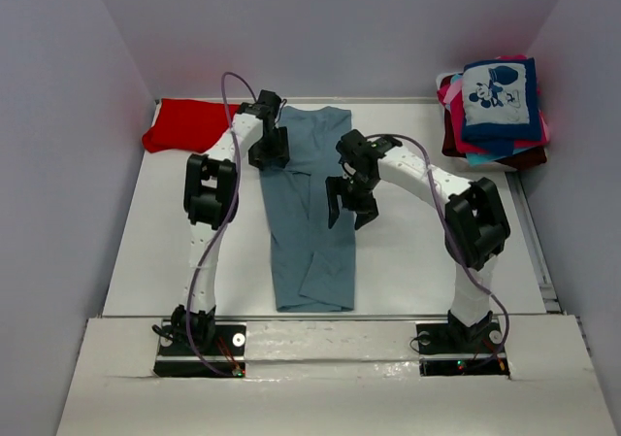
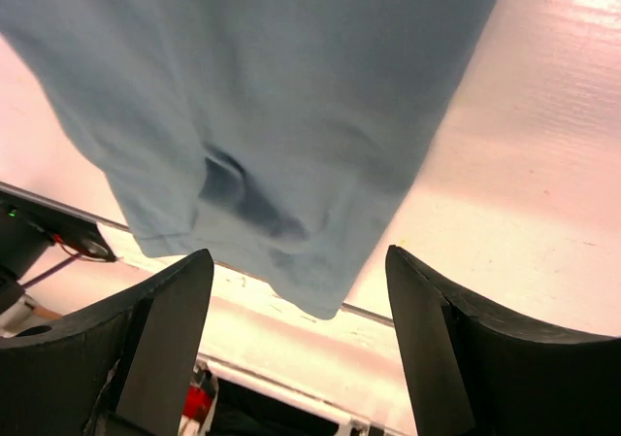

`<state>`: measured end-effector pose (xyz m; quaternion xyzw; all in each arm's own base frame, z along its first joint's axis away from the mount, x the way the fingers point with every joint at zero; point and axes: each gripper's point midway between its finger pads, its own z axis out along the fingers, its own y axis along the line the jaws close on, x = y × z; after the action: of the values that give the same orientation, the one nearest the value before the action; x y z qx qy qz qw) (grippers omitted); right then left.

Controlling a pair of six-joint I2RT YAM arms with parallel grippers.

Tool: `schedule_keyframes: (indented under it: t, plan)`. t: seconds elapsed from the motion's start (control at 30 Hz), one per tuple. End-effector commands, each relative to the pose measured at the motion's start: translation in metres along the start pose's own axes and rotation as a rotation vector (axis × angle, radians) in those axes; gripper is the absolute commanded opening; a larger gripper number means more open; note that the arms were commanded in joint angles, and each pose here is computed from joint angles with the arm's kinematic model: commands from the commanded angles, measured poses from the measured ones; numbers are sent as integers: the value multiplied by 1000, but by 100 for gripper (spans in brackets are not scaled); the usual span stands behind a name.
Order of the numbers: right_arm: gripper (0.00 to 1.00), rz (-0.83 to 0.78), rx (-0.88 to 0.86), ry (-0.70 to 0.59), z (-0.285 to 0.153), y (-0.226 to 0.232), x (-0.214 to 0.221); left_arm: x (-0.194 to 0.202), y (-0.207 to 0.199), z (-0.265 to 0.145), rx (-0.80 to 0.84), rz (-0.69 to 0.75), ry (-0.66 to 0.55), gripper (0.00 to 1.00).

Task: Fold and stack the t-shirts
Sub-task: Rotate the tshirt 90 degrees

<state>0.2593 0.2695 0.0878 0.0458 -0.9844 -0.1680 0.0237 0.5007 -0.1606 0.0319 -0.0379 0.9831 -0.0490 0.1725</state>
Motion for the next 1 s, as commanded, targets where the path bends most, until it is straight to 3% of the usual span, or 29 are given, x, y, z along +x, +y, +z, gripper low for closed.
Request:
schedule_keyframes:
  t: [0.0,0.27,0.47,0.7,0.97]
  plan:
    - [78,-9,-55,-141,-31,19,-21,4,3,-50,-48,26,-67,75]
    - [78,-15,-100,-77,-14,24,1,24,-12,-119,33,-29,-144,75]
    - [78,-30,-123,-3,4,25,37,99,-37,-151,130,-29,-72,75]
    - [77,-14,-171,5,2,29,58,214,-48,-149,195,-49,91,74]
    - [77,-29,-185,70,15,42,95,259,-41,-170,230,-90,117,73]
